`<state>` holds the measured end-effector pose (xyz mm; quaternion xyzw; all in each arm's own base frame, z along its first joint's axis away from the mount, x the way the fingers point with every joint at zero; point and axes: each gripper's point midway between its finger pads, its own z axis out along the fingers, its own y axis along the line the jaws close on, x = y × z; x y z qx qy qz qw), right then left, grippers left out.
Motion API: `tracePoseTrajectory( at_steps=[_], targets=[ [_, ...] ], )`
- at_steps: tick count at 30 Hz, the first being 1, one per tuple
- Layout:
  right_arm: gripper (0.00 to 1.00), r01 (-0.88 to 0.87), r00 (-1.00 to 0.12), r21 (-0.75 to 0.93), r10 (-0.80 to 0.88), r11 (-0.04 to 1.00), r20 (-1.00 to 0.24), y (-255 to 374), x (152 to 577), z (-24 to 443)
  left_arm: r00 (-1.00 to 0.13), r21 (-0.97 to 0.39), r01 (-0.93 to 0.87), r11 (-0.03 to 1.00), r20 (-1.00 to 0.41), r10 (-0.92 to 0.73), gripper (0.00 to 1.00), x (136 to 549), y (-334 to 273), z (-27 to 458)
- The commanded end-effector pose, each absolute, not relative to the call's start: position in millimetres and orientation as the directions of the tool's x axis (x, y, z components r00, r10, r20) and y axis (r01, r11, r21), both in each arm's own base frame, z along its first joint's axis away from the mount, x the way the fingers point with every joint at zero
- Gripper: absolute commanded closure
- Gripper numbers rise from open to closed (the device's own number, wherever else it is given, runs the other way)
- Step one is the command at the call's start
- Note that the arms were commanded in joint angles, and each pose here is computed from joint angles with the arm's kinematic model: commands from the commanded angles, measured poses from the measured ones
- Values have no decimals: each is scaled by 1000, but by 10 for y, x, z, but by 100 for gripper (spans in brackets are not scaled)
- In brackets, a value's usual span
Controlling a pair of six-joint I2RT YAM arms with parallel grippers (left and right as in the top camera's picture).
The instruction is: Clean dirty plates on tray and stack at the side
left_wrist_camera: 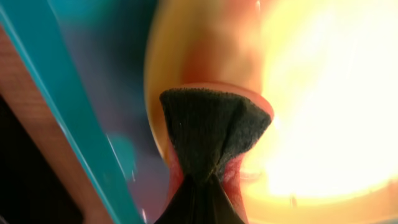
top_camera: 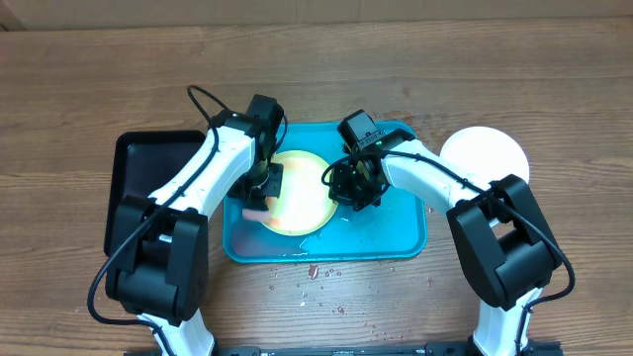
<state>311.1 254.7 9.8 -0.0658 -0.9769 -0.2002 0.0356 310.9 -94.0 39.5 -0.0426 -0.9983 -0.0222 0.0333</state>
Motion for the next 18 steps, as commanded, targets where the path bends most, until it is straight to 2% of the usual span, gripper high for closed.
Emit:
tracePoseTrajectory(
  at_steps=[1,7,12,18],
  targets=[
    [96,136,-989,392,101,910,108,2551,3079,93,-990,-28,83,996,114,86,96,3064,-1069,550],
    [96,72,-997,387,55,919,56,2448,3090,286,-994,-61,100,993,-47,97,96,3503,-1173,1090],
    [96,70,-992,257,94,964,-80,2111,3185,586,-973,-93,111,989,-213,89,96,3893,-1292,1452],
    [96,109,-949,36,115,993,-292,1601,3288,1005,-970,-96,112,989,-224,88,96,3922,-1312,1436]
  ],
)
